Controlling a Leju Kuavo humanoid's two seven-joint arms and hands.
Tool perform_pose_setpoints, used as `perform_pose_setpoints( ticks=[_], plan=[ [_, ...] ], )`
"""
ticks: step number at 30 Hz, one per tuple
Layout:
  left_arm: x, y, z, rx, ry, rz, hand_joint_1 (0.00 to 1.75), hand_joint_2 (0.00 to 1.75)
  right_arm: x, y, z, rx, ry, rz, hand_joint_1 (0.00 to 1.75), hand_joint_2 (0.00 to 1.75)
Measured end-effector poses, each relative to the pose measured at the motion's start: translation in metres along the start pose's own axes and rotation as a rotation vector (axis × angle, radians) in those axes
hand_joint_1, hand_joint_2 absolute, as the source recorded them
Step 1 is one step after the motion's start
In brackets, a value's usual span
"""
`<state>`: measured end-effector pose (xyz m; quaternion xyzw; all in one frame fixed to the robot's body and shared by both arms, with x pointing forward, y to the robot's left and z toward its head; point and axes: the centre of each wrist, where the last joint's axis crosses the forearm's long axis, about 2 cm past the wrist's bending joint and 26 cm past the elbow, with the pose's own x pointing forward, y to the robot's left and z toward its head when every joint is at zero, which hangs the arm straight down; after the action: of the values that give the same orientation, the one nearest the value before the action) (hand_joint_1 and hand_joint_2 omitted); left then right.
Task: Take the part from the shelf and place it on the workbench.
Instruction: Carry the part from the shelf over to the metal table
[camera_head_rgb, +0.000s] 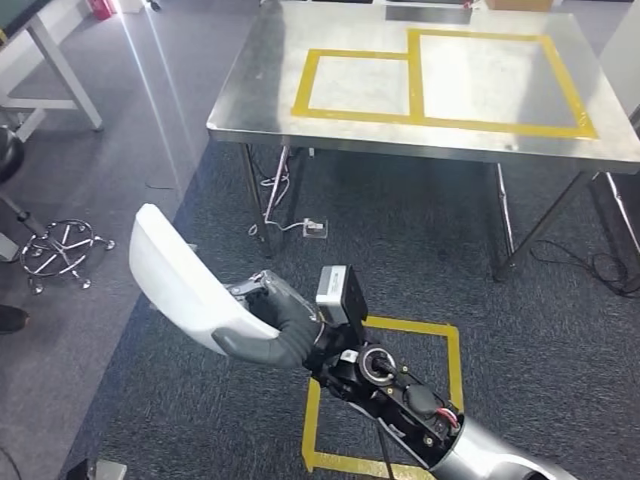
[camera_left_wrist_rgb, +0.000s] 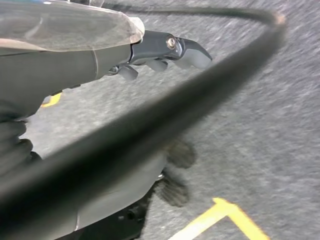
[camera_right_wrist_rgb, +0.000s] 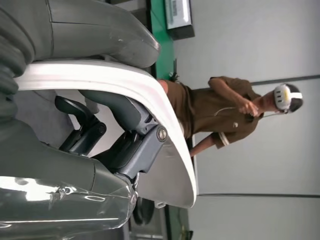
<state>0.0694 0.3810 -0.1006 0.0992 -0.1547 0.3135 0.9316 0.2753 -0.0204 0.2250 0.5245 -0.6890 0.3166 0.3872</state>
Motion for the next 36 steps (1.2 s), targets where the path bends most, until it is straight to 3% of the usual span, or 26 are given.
perform_pose_setpoints(
  ticks=[36],
  plan=[
    [0.0009,0.0021,-0.0002,-0.001,-0.009,-0.021,0.0,1.75,-0.0012,-0.0044,0.0065,-0.089,-0.044,-0.019,1.75,1.75]
  ],
)
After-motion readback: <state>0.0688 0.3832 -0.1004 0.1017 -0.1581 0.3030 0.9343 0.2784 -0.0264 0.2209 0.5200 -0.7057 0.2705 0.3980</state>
